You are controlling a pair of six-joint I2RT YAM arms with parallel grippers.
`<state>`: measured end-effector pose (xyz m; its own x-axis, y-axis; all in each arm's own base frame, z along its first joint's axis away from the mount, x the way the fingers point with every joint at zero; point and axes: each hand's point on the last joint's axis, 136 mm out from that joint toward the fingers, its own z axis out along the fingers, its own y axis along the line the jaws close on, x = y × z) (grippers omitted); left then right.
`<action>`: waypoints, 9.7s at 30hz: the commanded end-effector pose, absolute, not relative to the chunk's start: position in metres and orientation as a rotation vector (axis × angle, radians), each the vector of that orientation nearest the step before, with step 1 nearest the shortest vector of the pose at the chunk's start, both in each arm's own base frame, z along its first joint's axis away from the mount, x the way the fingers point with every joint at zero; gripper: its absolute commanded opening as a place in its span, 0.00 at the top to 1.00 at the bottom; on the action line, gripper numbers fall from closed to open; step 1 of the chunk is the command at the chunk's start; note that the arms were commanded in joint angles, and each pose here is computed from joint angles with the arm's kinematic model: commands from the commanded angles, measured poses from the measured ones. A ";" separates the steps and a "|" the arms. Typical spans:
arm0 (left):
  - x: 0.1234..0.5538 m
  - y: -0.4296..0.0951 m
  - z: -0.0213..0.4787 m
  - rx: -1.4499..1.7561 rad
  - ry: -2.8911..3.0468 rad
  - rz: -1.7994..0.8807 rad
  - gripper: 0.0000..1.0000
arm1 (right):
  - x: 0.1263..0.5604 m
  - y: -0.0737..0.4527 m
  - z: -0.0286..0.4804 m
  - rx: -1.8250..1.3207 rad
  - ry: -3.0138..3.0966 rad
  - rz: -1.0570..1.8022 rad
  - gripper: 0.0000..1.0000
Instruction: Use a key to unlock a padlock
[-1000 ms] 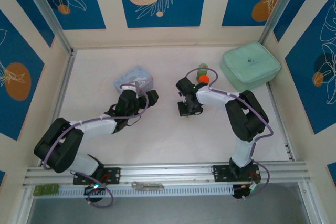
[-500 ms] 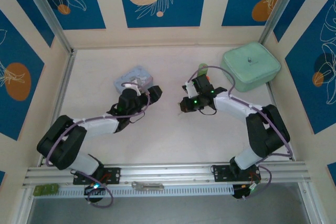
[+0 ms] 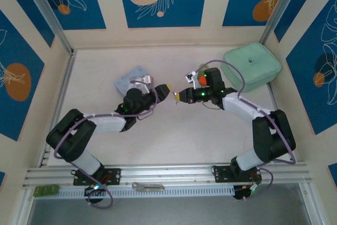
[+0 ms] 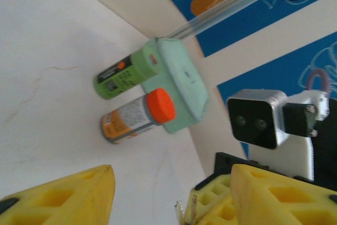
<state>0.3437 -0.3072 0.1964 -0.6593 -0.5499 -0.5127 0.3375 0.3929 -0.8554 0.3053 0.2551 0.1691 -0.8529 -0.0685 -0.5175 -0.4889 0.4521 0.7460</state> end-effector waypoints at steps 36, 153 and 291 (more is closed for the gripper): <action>0.329 -0.346 0.231 0.056 1.702 -1.592 0.88 | 0.311 0.252 0.191 -0.441 2.208 1.606 1.00; 0.344 -0.190 0.137 -0.127 2.115 -0.546 0.44 | 0.330 0.250 0.177 -0.389 2.286 1.256 1.00; 0.400 -0.275 0.138 -0.452 1.799 -1.698 1.00 | 0.357 0.308 0.077 -0.306 2.443 1.606 1.00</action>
